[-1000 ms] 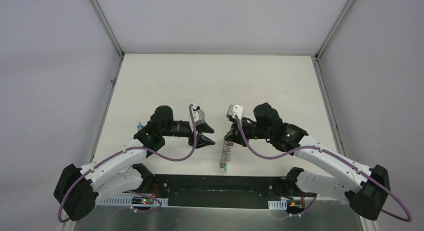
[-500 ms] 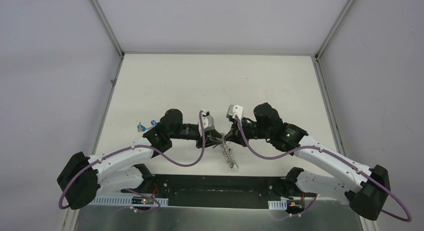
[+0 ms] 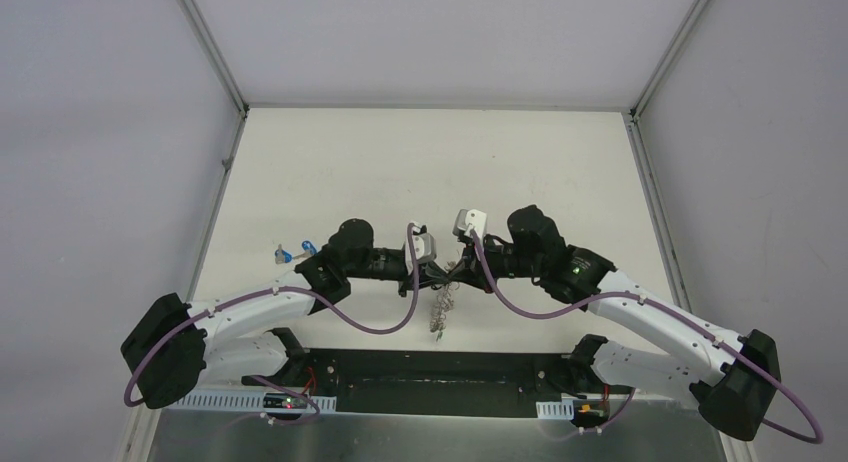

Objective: Put the keys on the keyring

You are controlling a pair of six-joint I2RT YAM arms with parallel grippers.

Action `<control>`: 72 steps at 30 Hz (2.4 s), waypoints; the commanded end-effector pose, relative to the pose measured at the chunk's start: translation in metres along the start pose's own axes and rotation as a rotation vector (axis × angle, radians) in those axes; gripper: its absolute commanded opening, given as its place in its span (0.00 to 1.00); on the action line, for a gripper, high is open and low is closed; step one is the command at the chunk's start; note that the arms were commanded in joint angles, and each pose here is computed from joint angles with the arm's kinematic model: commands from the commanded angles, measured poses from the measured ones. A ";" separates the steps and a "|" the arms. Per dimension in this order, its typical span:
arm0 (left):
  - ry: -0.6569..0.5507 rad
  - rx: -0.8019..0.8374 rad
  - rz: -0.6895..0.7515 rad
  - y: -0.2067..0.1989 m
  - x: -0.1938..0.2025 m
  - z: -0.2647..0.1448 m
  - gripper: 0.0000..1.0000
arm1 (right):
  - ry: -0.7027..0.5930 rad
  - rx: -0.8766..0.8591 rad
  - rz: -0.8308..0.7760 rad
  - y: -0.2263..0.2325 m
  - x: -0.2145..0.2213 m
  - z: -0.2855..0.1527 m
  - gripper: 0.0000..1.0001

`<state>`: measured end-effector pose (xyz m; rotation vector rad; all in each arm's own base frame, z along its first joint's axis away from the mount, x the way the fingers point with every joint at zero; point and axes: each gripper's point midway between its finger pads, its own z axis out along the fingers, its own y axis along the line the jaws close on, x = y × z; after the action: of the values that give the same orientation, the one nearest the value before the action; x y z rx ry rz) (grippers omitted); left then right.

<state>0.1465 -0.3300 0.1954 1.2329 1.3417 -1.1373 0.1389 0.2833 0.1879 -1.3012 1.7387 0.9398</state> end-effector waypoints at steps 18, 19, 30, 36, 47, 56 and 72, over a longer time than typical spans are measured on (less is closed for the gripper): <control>-0.094 -0.149 -0.025 0.013 -0.034 -0.011 0.00 | -0.230 0.152 0.232 -0.024 -0.028 -0.021 0.81; -0.095 -0.150 -0.028 0.013 -0.034 -0.012 0.00 | -0.230 0.130 0.254 -0.022 -0.026 -0.020 0.78; -0.094 -0.151 -0.018 0.011 -0.038 -0.015 0.00 | -0.307 -0.031 0.468 -0.028 -0.023 -0.029 0.65; -0.089 -0.153 -0.028 0.011 -0.037 -0.015 0.00 | -0.257 -0.178 0.543 -0.020 -0.024 -0.018 0.62; -0.087 -0.176 -0.036 0.016 -0.036 -0.014 0.00 | -0.238 -0.351 0.525 0.006 -0.031 -0.020 0.55; -0.075 -0.200 -0.048 0.021 -0.029 -0.013 0.00 | -0.174 -0.467 0.515 0.036 -0.025 -0.017 0.53; -0.081 -0.181 -0.077 0.016 -0.029 -0.013 0.00 | -0.193 -0.168 0.610 -0.016 -0.017 -0.007 0.64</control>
<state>0.1653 -0.3150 0.2012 1.0441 1.4876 -1.0424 0.1435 0.2720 0.1909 -0.7572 2.0069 1.5173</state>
